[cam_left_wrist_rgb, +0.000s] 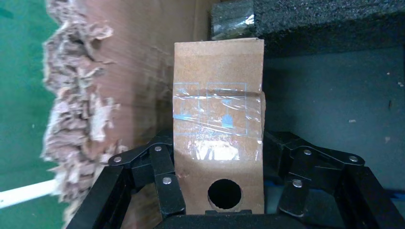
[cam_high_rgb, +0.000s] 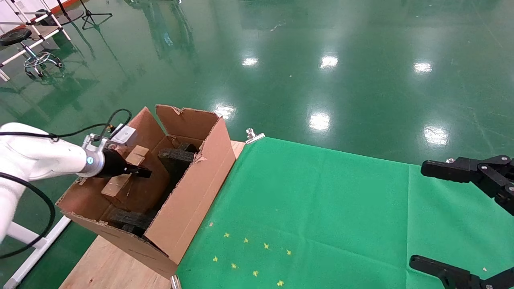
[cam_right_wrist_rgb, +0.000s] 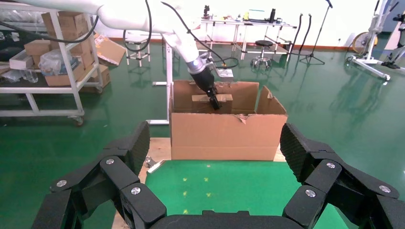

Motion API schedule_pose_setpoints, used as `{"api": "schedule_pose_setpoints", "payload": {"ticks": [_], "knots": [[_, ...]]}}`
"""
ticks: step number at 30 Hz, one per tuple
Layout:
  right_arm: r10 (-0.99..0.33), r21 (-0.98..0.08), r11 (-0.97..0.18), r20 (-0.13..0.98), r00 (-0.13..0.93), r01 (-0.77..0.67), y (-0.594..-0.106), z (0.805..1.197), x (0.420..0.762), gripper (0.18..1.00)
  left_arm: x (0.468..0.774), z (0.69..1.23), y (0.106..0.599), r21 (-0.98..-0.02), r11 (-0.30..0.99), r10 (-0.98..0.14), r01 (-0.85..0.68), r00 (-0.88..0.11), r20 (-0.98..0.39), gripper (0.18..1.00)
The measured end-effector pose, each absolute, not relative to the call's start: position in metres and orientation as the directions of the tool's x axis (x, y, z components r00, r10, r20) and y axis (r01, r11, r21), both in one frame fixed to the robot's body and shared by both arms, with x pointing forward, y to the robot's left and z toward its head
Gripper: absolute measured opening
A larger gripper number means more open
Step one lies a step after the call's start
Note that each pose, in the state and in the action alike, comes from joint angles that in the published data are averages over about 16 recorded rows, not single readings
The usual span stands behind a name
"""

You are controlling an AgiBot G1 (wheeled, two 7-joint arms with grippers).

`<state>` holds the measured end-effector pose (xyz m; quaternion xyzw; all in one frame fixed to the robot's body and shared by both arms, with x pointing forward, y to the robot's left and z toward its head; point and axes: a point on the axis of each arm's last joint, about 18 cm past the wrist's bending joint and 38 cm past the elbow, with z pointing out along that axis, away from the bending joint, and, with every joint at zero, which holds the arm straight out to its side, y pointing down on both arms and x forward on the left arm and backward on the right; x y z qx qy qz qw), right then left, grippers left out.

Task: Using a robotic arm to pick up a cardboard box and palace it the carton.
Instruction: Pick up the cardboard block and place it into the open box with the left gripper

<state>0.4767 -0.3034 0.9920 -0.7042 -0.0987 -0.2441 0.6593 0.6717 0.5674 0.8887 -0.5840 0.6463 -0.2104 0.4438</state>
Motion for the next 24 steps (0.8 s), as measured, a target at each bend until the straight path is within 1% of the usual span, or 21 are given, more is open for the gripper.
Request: {"api": "schedule_pose_setpoints", "payload": {"ticks": [8, 17, 24], "knots": [[-0.183, -0.881, -0.111, 0.474, 0.861, 0.461, -0.303, 0.992, 0.477, 1.001, 0.679, 0.873, 0.559, -0.798, 0.206, -0.948, -0.566, 0.086, -0.306, 0.333], [-0.183, -0.881, -0.111, 0.474, 0.861, 0.461, -0.303, 0.992, 0.477, 1.001, 0.681, 0.871, 0.557, -0.811, 0.186, -0.952, -0.555, 0.101, -0.287, 0.342], [-0.183, -0.881, -0.111, 0.474, 0.861, 0.461, -0.303, 0.992, 0.477, 1.001, 0.68, 0.877, 0.562, -0.816, 0.187, -0.949, -0.548, 0.113, -0.294, 0.393]]}}
